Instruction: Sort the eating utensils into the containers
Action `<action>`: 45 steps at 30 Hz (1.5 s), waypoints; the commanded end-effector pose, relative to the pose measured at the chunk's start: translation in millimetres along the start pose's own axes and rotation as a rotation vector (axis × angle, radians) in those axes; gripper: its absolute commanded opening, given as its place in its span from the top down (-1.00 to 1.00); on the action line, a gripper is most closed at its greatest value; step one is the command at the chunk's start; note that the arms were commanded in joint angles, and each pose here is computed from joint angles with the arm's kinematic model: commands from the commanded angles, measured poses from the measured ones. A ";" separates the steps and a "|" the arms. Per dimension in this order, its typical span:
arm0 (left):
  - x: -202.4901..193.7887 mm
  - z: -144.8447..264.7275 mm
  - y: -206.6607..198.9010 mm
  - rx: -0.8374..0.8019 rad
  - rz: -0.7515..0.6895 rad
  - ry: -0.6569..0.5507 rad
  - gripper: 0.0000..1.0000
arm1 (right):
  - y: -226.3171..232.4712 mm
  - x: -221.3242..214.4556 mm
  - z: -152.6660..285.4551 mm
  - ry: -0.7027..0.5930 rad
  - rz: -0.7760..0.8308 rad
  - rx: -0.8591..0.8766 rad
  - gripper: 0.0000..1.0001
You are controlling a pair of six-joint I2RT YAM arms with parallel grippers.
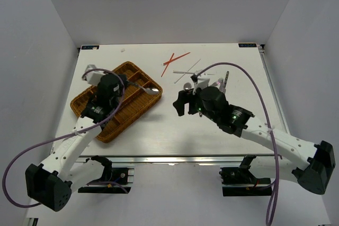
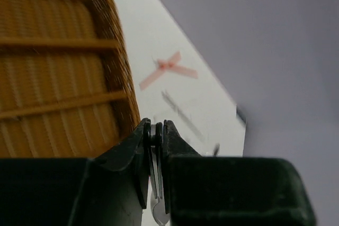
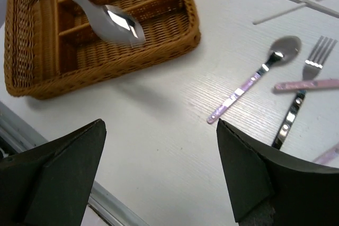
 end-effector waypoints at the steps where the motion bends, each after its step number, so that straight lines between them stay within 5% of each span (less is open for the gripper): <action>1: 86.6 -1.2 28.0 0.200 0.183 -0.415 1.00 | -21.3 4.1 13.9 -0.065 -0.099 -0.117 -0.79; 5: 138.1 -6.8 55.2 0.295 0.379 -0.683 1.00 | -26.5 -10.8 28.5 -0.051 -0.102 -0.111 -0.79; 11: 163.2 -44.3 76.4 0.359 0.474 -0.857 1.00 | -30.8 -27.6 42.5 -0.031 -0.098 -0.095 -0.79; 17: 149.4 -98.7 86.9 0.280 0.480 -0.770 1.00 | -32.1 -29.9 49.0 -0.028 -0.069 -0.085 -0.79; 30: 105.6 -142.1 156.5 0.320 0.479 -0.662 0.89 | -27.1 -35.8 41.1 0.005 -0.020 -0.053 -0.79; 34: 83.2 -163.8 167.5 0.334 0.455 -0.525 0.49 | -27.0 -39.2 35.8 0.021 -0.016 -0.056 -0.79; 37: 76.7 -161.2 170.6 0.341 0.466 -0.499 -0.44 | -24.7 -39.9 32.7 0.029 -0.014 -0.049 -0.79; 38: 77.4 -159.7 169.7 0.351 0.463 -0.495 -0.95 | -24.1 -39.8 32.0 0.032 -0.012 -0.046 -0.79; 45: 86.9 -135.6 169.6 0.563 0.380 -0.449 -0.96 | -21.8 -35.6 27.7 0.031 -0.023 -0.048 -0.79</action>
Point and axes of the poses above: each gripper's point midway between its finger pads, its own z axis back along the fingers, its own y axis along the line the jaws close on, x = y × z, the point moved 1 cm from there along z, back along the fingers, and after that the axes turned 3 degrees about z, right-handed, at the moved point
